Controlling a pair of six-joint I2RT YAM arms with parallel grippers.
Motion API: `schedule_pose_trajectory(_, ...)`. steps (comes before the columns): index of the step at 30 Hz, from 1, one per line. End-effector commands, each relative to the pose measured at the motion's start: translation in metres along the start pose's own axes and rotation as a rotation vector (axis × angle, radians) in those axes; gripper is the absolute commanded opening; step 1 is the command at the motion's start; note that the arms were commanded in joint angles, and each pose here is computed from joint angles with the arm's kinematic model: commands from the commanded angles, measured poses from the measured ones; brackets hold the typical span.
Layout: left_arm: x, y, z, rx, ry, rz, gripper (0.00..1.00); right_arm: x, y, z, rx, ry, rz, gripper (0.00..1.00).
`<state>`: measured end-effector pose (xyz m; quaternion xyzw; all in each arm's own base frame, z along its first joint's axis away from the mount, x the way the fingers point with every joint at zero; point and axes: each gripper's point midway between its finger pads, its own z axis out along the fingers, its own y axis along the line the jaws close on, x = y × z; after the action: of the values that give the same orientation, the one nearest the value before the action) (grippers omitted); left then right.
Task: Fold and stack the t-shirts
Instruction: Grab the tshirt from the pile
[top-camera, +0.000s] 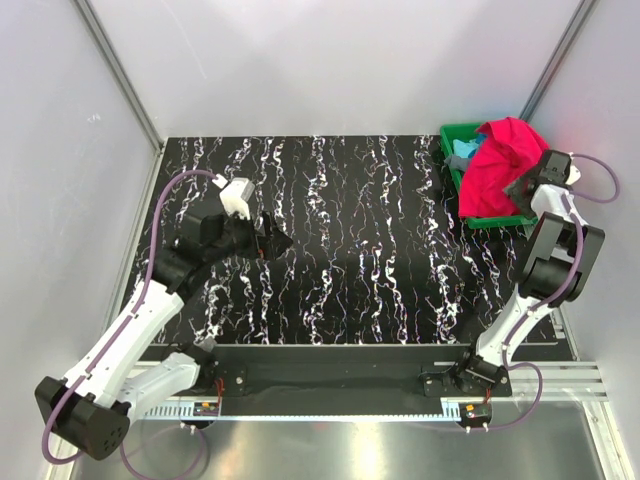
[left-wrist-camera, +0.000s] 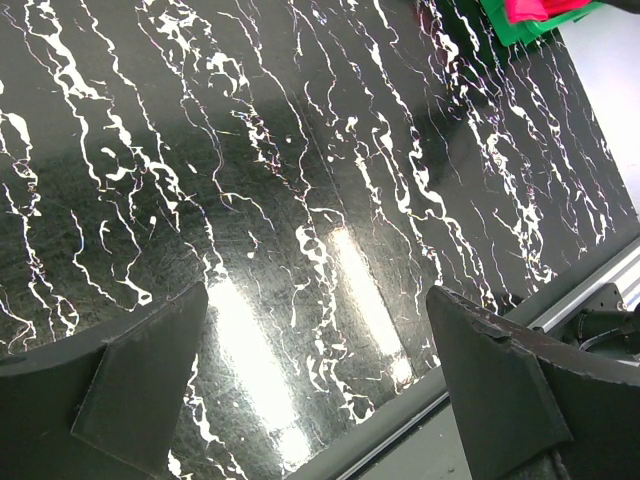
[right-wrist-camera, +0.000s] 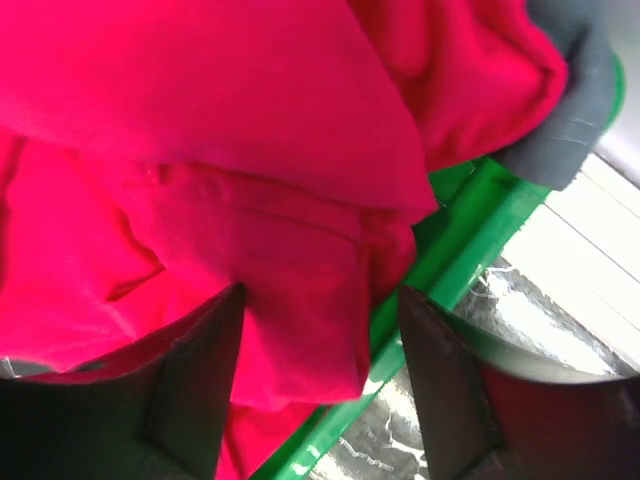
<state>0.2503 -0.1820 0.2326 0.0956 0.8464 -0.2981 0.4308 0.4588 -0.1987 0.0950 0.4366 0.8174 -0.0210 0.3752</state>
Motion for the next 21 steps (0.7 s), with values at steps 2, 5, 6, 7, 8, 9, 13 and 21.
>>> schedule_pose_trajectory(2, -0.010, -0.006, 0.002, 0.036, -0.033, 0.009, 0.99, -0.029, 0.015, -0.002, -0.045, -0.082, 0.009, 0.52)
schedule_pose_trajectory(5, -0.010, -0.006, 0.002, 0.034, -0.032, 0.007, 0.99, -0.044, 0.023, -0.019, -0.081, -0.116, -0.011, 0.00)
schedule_pose_trajectory(6, -0.009, -0.005, 0.003, 0.031, -0.030, 0.005, 0.99, -0.056, 0.025, -0.038, -0.081, -0.142, -0.003, 0.00)
schedule_pose_trajectory(7, -0.009, -0.006, 0.003, 0.033, -0.030, 0.005, 0.99, -0.065, 0.027, -0.051, -0.082, -0.166, 0.001, 0.00)
schedule_pose_trajectory(8, -0.010, -0.005, 0.003, 0.029, -0.033, 0.003, 0.99, -0.082, 0.032, -0.069, -0.090, -0.209, 0.005, 0.00)
schedule_pose_trajectory(9, -0.011, -0.005, 0.002, 0.031, -0.036, 0.003, 0.99, -0.094, 0.033, -0.098, -0.088, -0.243, 0.010, 0.00)
schedule_pose_trajectory(13, -0.018, -0.003, -0.002, 0.012, -0.067, -0.002, 0.99, -0.131, 0.053, -0.194, -0.178, -0.323, 0.062, 0.00)
schedule_pose_trajectory(21, -0.045, 0.026, -0.019, -0.154, -0.175, -0.162, 0.99, -0.081, 0.181, -0.414, -0.975, -0.143, -0.083, 0.00)
